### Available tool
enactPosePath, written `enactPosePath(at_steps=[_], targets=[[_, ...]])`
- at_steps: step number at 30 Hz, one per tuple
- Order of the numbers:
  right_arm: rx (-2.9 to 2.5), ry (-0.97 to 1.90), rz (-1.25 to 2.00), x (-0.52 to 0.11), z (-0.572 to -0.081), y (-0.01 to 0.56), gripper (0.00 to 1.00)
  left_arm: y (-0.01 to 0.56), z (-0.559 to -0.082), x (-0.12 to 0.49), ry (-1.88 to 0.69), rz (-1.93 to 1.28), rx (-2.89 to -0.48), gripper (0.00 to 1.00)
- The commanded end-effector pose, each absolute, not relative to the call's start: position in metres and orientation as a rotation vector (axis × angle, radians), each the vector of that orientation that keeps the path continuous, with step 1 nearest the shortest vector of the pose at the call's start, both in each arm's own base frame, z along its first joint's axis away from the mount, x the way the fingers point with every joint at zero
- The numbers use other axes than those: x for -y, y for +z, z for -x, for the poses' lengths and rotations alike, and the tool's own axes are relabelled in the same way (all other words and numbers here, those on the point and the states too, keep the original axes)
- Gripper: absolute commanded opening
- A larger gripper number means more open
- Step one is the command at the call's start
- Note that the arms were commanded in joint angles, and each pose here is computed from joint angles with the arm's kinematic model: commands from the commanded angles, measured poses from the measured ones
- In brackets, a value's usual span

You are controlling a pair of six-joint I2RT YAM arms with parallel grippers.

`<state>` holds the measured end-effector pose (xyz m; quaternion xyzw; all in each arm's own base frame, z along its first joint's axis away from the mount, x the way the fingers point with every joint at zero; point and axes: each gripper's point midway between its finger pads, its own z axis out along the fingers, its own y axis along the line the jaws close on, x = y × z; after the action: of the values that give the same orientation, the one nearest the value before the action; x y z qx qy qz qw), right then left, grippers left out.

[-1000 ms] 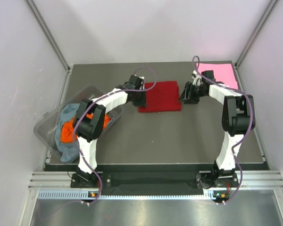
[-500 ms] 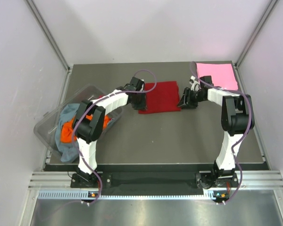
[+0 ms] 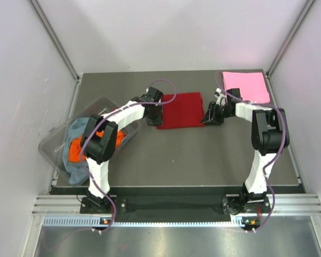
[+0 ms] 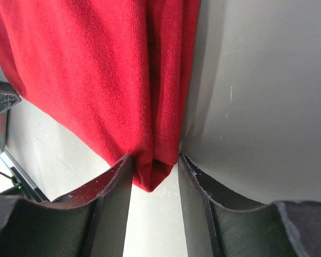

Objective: Fold and stack the t-shirts
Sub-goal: Fold the tshirt

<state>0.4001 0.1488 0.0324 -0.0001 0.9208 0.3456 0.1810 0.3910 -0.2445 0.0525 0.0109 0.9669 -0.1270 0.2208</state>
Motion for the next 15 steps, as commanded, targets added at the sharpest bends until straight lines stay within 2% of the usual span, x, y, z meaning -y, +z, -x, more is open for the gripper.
enactPosePath(at_steps=[1, 8, 11, 12, 13, 14, 15], targets=[[-2.570, 0.968, 0.047, -0.154, -0.397, 0.042, 0.40, 0.062, -0.401, 0.238, -0.310, -0.004, -2.647, 0.38], [-2.571, 0.970, 0.049, -0.156, -0.397, 0.042, 0.40, 0.053, -0.410, 0.232, -0.317, 0.012, -2.664, 0.41], [-2.579, 0.973, 0.050, -0.157, -0.396, 0.040, 0.39, 0.047, -0.409, 0.229, -0.306, 0.014, -2.679, 0.38], [-2.581, 0.973, 0.043, -0.156, -0.396, 0.039, 0.36, 0.047, -0.405, 0.234, -0.345, 0.002, -2.691, 0.34], [-2.584, 0.972, 0.043, -0.157, -0.395, 0.039, 0.33, 0.047, -0.404, 0.235, -0.353, -0.001, -2.692, 0.21], [-2.590, 0.962, 0.038, -0.155, -0.394, 0.037, 0.23, 0.045, -0.401, 0.236, -0.360, -0.001, -2.700, 0.15], [-2.593, 0.955, 0.033, -0.155, -0.393, 0.037, 0.18, 0.048, -0.400, 0.239, -0.389, -0.008, -2.698, 0.09]])
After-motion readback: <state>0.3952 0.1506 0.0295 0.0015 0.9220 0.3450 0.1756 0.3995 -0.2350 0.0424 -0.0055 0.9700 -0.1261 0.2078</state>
